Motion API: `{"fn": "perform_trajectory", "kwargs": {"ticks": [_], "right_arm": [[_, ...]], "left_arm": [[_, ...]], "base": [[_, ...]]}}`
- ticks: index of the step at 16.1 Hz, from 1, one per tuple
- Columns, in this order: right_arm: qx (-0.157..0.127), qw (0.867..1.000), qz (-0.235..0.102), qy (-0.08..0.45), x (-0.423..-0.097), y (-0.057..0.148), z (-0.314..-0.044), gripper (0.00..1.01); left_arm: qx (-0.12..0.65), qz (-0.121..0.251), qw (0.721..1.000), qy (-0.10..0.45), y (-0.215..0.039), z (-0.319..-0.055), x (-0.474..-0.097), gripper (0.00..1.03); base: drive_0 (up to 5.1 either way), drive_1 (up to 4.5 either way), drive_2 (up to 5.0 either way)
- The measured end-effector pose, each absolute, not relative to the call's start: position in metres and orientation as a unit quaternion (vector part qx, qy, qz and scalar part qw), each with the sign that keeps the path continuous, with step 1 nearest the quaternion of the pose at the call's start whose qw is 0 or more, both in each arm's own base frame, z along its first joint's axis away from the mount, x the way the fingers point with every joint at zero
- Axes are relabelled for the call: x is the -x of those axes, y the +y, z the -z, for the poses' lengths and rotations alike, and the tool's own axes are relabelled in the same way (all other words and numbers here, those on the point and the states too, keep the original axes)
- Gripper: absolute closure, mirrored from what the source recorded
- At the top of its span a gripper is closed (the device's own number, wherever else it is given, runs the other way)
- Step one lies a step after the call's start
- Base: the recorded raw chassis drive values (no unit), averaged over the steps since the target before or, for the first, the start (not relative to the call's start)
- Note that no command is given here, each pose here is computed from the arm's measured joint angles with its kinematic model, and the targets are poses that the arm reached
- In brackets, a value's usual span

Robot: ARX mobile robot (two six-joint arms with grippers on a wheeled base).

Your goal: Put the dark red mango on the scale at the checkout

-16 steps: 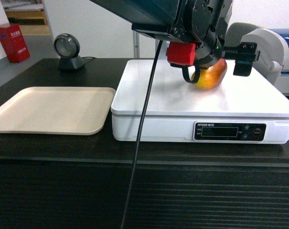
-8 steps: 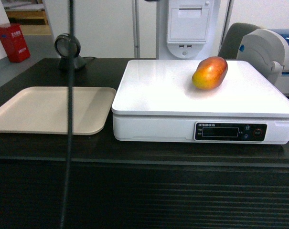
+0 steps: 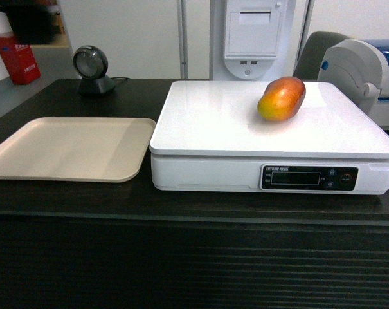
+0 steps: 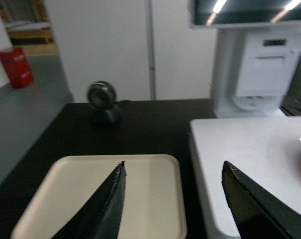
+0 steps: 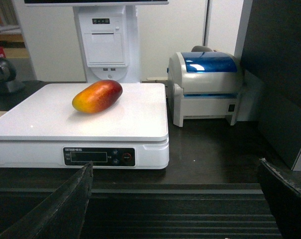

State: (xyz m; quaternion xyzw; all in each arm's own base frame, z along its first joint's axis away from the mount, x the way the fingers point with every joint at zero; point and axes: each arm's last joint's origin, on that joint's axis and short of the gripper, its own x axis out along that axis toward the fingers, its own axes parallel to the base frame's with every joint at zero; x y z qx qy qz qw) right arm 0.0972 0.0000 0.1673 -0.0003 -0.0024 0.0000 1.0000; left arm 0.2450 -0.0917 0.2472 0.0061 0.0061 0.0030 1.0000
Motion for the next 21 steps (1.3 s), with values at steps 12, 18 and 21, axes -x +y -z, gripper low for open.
{"fn": "perform_trajectory", "kwargs": {"ticks": [12, 18, 21], "right_arm": [[0.000, 1.000, 0.000, -0.002, -0.097, 0.000, -0.167, 0.03], [0.000, 1.000, 0.000, -0.002, -0.097, 0.000, -0.167, 0.03], [0.000, 1.000, 0.000, -0.002, -0.097, 0.000, -0.167, 0.03]], "left_arm": [[-0.001, 0.008, 1.000, 0.006, -0.006, -0.179, -0.143, 1.01], [0.000, 0.001, 1.000, -0.011, 0.000, -0.174, -0.131, 1.01], [0.000, 0.000, 1.000, 0.000, 0.000, -0.169, -0.124, 1.01]], "base": [[0.0, 0.00, 0.0], [0.0, 0.00, 0.0], [0.0, 0.00, 0.0]]}}
